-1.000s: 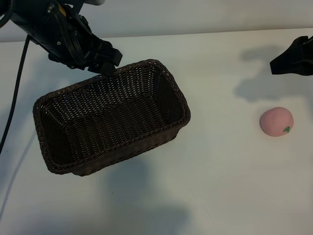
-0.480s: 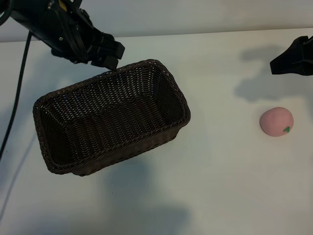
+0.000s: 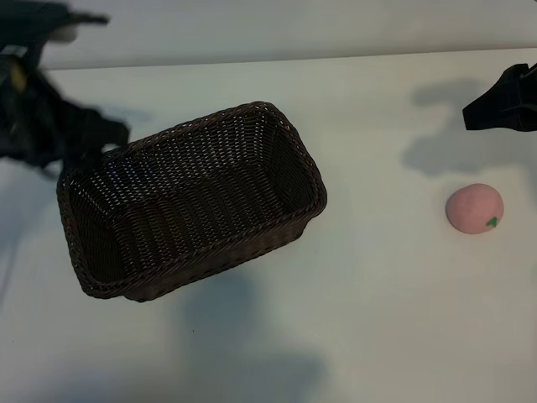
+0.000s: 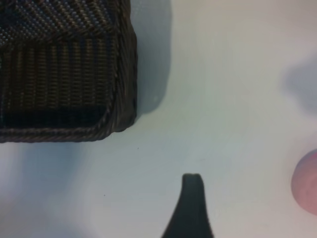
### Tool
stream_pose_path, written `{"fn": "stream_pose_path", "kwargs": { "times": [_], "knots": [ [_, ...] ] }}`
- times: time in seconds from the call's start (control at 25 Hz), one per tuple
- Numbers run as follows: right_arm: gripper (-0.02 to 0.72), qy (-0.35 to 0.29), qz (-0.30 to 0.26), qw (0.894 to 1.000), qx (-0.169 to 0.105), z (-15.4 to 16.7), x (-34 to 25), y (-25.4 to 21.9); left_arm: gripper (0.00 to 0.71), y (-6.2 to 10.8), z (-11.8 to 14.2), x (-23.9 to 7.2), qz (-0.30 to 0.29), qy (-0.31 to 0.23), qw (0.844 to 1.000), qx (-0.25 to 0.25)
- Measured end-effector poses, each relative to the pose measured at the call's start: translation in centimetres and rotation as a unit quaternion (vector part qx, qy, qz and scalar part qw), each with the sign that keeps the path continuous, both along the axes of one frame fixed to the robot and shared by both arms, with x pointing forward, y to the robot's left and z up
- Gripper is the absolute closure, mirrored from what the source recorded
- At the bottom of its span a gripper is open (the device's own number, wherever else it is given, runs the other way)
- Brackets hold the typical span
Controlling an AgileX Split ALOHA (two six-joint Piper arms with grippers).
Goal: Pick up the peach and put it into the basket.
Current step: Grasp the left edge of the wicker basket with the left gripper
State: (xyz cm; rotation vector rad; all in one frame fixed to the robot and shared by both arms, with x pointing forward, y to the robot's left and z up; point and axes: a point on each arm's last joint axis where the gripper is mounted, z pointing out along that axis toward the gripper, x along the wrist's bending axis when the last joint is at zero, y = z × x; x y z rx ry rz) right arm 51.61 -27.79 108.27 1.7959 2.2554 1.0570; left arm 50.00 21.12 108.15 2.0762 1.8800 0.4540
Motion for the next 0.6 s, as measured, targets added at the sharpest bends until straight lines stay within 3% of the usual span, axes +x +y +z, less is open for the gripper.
{"fn": "stream_pose_path", "kwargs": {
  "times": [0.32, 0.6],
  "knots": [
    [0.108, 0.002, 0.002, 1.0, 0.0, 0.0, -0.1, 0.0, 0.118, 1.2, -5.5, -2.9, 0.093, 0.028, 0.995, -0.03],
    [0.108, 0.003, 0.003, 1.0, 0.001, 0.0, -0.1, 0.0, 0.118, 1.8, -7.6, -3.0, 0.153, 0.012, 0.987, -0.048]
  ]
}}
